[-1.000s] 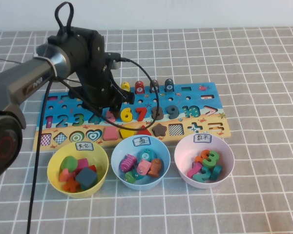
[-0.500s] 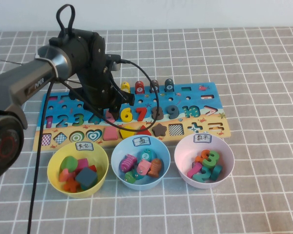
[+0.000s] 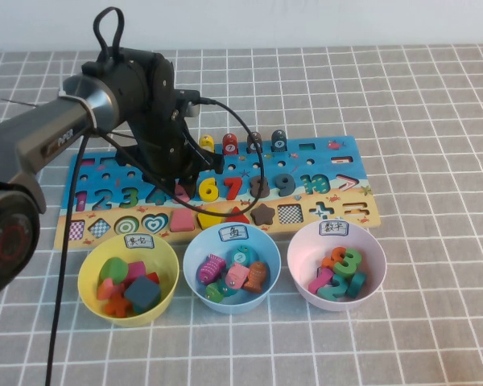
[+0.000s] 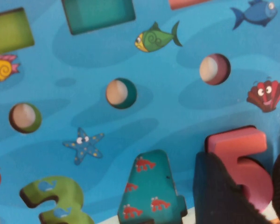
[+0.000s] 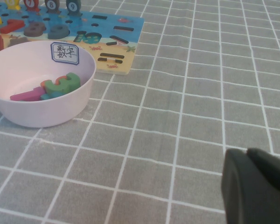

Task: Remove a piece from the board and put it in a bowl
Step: Pick up the "number 5"

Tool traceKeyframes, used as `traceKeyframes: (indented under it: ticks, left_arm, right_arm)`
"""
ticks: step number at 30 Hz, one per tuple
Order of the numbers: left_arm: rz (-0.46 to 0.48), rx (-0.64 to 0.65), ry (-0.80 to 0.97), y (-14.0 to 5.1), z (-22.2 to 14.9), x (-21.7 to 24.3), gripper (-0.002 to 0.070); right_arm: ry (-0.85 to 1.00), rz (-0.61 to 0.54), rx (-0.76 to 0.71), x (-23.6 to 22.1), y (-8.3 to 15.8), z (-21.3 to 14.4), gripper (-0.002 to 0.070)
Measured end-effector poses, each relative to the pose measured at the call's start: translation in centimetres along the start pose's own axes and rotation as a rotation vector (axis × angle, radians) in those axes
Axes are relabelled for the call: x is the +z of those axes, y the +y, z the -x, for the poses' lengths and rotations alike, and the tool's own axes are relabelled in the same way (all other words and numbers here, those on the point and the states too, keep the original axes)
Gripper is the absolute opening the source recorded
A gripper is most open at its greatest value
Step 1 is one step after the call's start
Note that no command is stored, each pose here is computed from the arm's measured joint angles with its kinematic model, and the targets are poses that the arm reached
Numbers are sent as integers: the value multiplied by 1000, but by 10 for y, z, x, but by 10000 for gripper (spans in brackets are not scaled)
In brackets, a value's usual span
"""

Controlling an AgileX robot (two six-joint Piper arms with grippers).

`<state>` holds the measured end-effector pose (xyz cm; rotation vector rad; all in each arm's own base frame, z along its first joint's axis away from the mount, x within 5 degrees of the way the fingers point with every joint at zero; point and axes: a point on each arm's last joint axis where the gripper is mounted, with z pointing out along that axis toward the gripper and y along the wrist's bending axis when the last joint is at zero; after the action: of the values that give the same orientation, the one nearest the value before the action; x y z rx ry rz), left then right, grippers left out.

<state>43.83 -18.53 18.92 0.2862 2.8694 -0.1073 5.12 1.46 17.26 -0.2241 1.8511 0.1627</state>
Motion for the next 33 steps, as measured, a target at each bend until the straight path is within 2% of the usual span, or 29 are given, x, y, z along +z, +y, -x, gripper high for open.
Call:
traceKeyframes:
  ticks: [22,33]
  left_arm:
    - [-4,-16,6,0,-1,-1,206]
    - [0,-9,-24,1,0,-25,190]
  right_arm:
    - [0,0,0,0,0,0,-19]
    - [0,0,0,0,0,0,-19]
